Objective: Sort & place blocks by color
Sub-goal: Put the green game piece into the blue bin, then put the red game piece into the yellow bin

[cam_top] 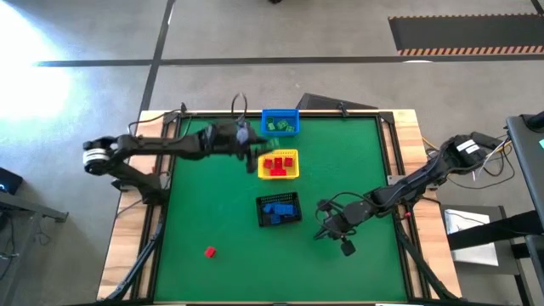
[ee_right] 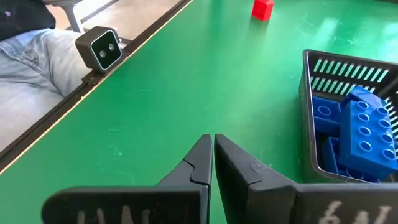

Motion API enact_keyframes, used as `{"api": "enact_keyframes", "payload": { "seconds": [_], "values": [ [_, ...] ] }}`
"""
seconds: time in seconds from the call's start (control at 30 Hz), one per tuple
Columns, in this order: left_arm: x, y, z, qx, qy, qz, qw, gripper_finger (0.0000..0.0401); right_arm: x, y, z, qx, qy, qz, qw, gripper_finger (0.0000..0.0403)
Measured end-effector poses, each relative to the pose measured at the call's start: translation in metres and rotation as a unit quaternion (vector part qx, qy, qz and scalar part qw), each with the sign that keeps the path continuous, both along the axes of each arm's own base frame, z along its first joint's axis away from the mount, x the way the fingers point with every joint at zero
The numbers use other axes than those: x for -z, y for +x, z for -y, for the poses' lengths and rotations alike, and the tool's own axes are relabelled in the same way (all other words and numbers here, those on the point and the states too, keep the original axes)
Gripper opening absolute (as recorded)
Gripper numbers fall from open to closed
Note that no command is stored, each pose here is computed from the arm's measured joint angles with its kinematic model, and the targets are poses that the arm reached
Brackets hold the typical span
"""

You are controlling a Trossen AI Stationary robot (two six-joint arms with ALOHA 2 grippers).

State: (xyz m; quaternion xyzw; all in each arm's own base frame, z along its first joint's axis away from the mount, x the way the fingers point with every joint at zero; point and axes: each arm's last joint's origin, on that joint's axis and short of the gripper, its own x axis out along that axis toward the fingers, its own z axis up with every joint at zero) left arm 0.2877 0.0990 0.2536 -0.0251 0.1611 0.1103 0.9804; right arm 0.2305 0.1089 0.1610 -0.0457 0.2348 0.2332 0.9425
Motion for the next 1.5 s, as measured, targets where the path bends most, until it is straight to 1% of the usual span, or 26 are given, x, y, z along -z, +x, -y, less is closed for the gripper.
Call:
{"api": "enact_keyframes", "payload": {
  "seconds": [0.1, 0.17, 0.33, 0.43, 0.57, 0.67, 0.8, 0.9, 1.13, 1.2, 1.33, 1.4, 1.5],
  "values": [
    [0.006, 0.004, -0.025, -0.039, -0.013, -0.009, 0.999, 0.0121, 0.003, 0.001, 0.0, 0.0, -0.002, -0.004, 1.0, 0.0009],
    [0.011, 0.009, -0.038, -0.053, -0.017, -0.018, 0.998, 0.0121, 0.005, 0.001, -0.001, 0.0, -0.003, -0.007, 1.0, 0.0009],
    [0.025, 0.029, -0.075, -0.084, -0.026, -0.042, 0.995, 0.0121, 0.008, 0.003, -0.002, 0.0, -0.003, -0.006, 1.0, 0.0009],
    [0.028, 0.042, -0.103, -0.108, -0.035, -0.059, 0.992, 0.0121, 0.008, 0.003, -0.001, 0.0, -0.004, -0.008, 1.0, 0.0009],
    [0.032, 0.054, -0.137, -0.136, -0.059, -0.096, 0.984, 0.0121, 0.008, 0.003, -0.001, 0.0, -0.004, -0.007, 1.0, 0.0009],
    [0.042, 0.061, -0.153, -0.143, -0.074, -0.131, 0.978, 0.0121, 0.008, 0.003, -0.002, -0.001, -0.003, -0.007, 1.0, 0.0009],
    [0.054, 0.069, -0.165, -0.145, -0.078, -0.15, 0.975, 0.0121, 0.008, 0.003, -0.002, -0.001, -0.003, -0.007, 1.0, 0.0009],
    [0.059, 0.071, -0.174, -0.151, -0.08, -0.151, 0.974, 0.0121, 0.008, 0.003, -0.002, -0.001, -0.003, -0.007, 1.0, 0.0009],
    [0.062, 0.069, -0.181, -0.158, -0.082, -0.152, 0.972, 0.0121, 0.008, 0.003, -0.002, -0.001, -0.003, -0.007, 1.0, 0.0009],
    [0.062, 0.069, -0.181, -0.158, -0.083, -0.154, 0.972, 0.0139, 0.008, 0.003, -0.002, -0.001, -0.003, -0.007, 1.0, 0.0009],
    [0.062, 0.069, -0.181, -0.158, -0.083, -0.154, 0.972, 0.0191, 0.008, 0.003, -0.002, -0.001, -0.003, -0.007, 1.0, 0.0009],
    [0.06, 0.068, -0.18, -0.158, -0.082, -0.153, 0.972, 0.0198, 0.008, 0.003, -0.002, -0.001, -0.003, -0.007, 1.0, 0.0009],
    [0.051, 0.066, -0.179, -0.157, -0.073, -0.142, 0.975, 0.0194, 0.008, 0.003, -0.002, -0.001, -0.003, -0.007, 1.0, 0.0009]
  ]
}}
